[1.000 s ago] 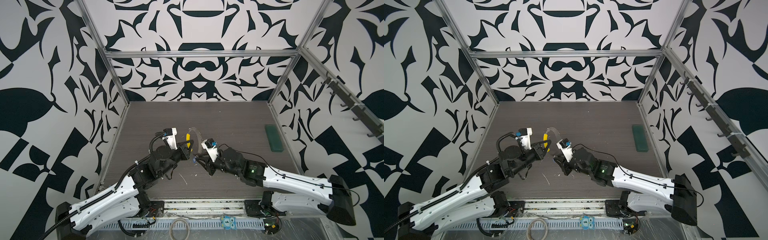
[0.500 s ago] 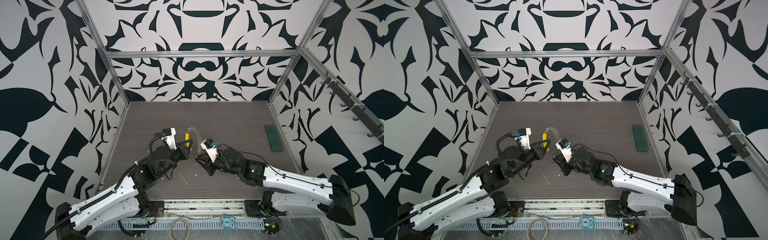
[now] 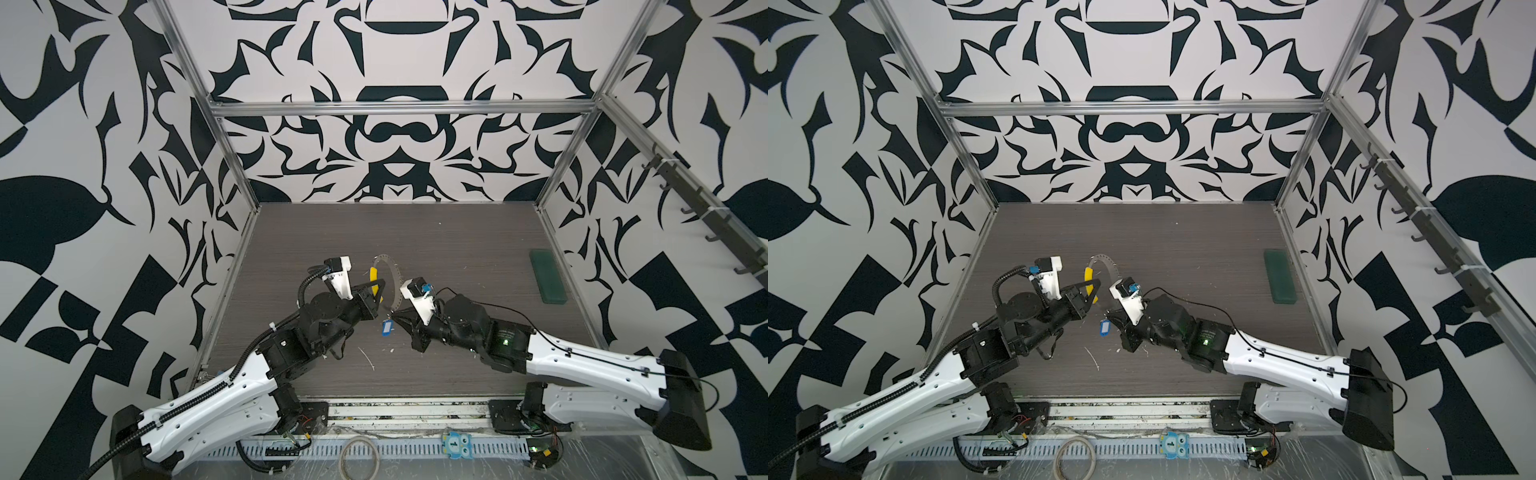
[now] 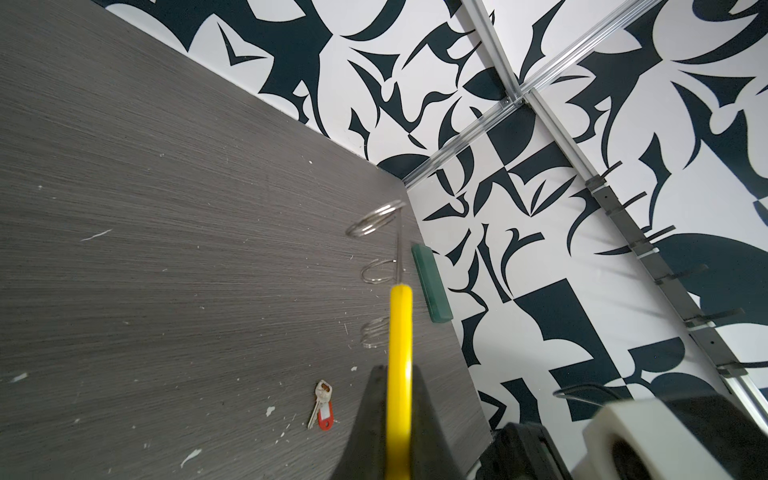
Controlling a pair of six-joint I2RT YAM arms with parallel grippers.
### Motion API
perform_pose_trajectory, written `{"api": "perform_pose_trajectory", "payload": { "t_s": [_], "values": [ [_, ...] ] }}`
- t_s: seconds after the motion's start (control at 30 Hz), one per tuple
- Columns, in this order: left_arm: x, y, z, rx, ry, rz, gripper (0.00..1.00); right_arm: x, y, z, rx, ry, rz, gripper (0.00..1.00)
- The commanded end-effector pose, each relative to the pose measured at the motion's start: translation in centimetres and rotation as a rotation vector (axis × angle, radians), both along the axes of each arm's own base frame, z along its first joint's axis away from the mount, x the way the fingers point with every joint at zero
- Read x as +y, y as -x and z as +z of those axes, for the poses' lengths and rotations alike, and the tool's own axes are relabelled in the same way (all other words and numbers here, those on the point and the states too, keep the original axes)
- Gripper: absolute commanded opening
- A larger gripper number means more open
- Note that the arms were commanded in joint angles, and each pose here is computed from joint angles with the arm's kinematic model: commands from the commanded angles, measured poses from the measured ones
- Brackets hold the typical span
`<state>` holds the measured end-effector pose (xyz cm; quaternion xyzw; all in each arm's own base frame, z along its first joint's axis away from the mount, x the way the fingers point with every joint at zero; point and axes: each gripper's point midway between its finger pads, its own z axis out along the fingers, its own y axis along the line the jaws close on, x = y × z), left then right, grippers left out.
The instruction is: Remove the keys from the keyring
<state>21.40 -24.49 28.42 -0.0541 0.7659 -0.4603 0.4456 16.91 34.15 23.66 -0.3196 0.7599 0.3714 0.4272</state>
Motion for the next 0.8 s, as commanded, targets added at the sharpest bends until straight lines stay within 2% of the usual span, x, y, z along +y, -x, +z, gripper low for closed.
{"api": "perform_pose_trajectory", "payload": {
  "t_s": [0.0, 0.33, 0.77],
  "values": [
    [0.1, 0.3, -0.5, 0.012, 0.009, -0.003, 0.0, 0.3, -0.5, 4.4, -0.067, -0.104, -0.02, 0.0],
    [0.5, 0.2, -0.6, 0.02, 0.013, 0.012, 0.0, -0.7, -0.6, 5.1, -0.101, -0.119, -0.044, 0.0],
    [1.0, 0.2, -1.2, 0.04, 0.028, 0.037, 0.0, -1.0, 0.2, 5.9, -0.146, -0.125, -0.01, 0.0]
  ]
}}
